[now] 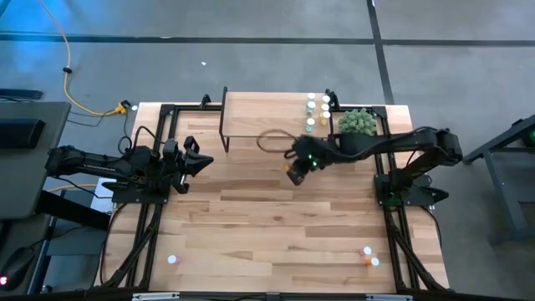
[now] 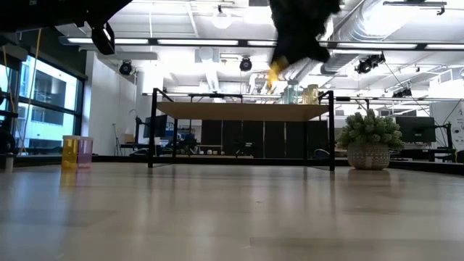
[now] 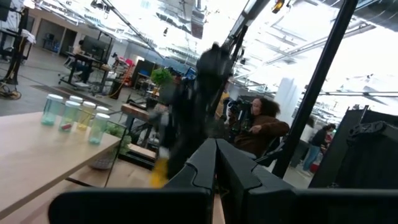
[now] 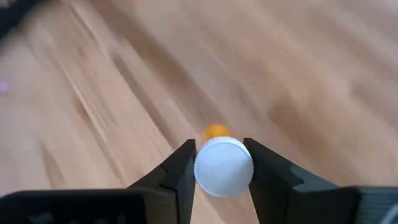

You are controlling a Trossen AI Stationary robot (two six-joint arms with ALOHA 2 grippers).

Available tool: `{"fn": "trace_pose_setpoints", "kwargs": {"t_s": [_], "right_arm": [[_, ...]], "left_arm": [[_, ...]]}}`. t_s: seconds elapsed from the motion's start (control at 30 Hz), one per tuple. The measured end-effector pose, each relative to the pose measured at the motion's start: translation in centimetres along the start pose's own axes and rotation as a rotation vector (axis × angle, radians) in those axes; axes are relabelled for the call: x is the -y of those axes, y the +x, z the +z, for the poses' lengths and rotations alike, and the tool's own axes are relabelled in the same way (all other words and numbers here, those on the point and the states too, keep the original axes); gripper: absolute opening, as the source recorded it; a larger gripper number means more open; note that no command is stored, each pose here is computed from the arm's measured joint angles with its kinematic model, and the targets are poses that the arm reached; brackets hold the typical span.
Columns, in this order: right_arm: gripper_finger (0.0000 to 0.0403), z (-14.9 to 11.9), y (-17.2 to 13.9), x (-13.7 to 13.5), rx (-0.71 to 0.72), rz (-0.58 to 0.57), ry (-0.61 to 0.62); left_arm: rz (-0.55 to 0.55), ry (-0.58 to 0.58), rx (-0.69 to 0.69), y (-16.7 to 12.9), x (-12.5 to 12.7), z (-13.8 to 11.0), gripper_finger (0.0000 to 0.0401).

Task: Pick and place medicine bottles onto shelf by color
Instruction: Put the top right orange pill bottle on the shelf

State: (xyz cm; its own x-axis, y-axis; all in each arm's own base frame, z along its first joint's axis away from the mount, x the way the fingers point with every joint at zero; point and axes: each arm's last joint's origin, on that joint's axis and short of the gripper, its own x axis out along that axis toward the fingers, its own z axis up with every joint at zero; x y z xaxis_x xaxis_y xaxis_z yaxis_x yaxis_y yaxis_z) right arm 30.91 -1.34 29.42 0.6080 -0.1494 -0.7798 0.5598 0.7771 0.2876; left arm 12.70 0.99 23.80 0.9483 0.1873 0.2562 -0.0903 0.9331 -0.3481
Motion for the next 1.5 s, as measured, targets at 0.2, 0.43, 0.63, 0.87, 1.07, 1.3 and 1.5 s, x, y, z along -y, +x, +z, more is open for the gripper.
{"fn": "trace_pose_setpoints", "kwargs": {"t_s": [0.2,0.43,0.63,0.87,1.07,1.3,1.5], "right_arm": [[0.0113,5.3,-2.4,-0.4,0.055,-0.207,-0.086],[0.0113,12.5,-1.2,1.2,0.074,-0.296,-0.064],[0.0113,16.5,0.5,5.1,0.046,-0.396,0.027],[0.0113,17.7,2.4,10.5,-0.071,-0.466,0.157],[0.0113,18.0,3.3,13.1,-0.11,-0.49,0.199],[0.0113,17.9,3.3,13.6,-0.131,-0.503,0.217],[0.0113,17.8,3.8,13.8,-0.147,-0.506,0.218]], "left_arm": [[0.001,-0.009,0.0,0.0,0.0,0.0,0.0],[0.006,-0.02,0.001,0.0,0.0,0.0,0.0],[0.016,-0.036,0.005,0.0,-0.1,0.0,0.0],[0.023,-0.037,0.007,0.0,-0.1,0.0,0.0],[0.023,-0.035,0.007,0.0,-0.1,0.0,0.0],[0.023,-0.023,0.007,0.0,-0.1,0.0,0.0],[0.042,-0.018,0.014,0.0,-0.1,0.0,0.0]]}}
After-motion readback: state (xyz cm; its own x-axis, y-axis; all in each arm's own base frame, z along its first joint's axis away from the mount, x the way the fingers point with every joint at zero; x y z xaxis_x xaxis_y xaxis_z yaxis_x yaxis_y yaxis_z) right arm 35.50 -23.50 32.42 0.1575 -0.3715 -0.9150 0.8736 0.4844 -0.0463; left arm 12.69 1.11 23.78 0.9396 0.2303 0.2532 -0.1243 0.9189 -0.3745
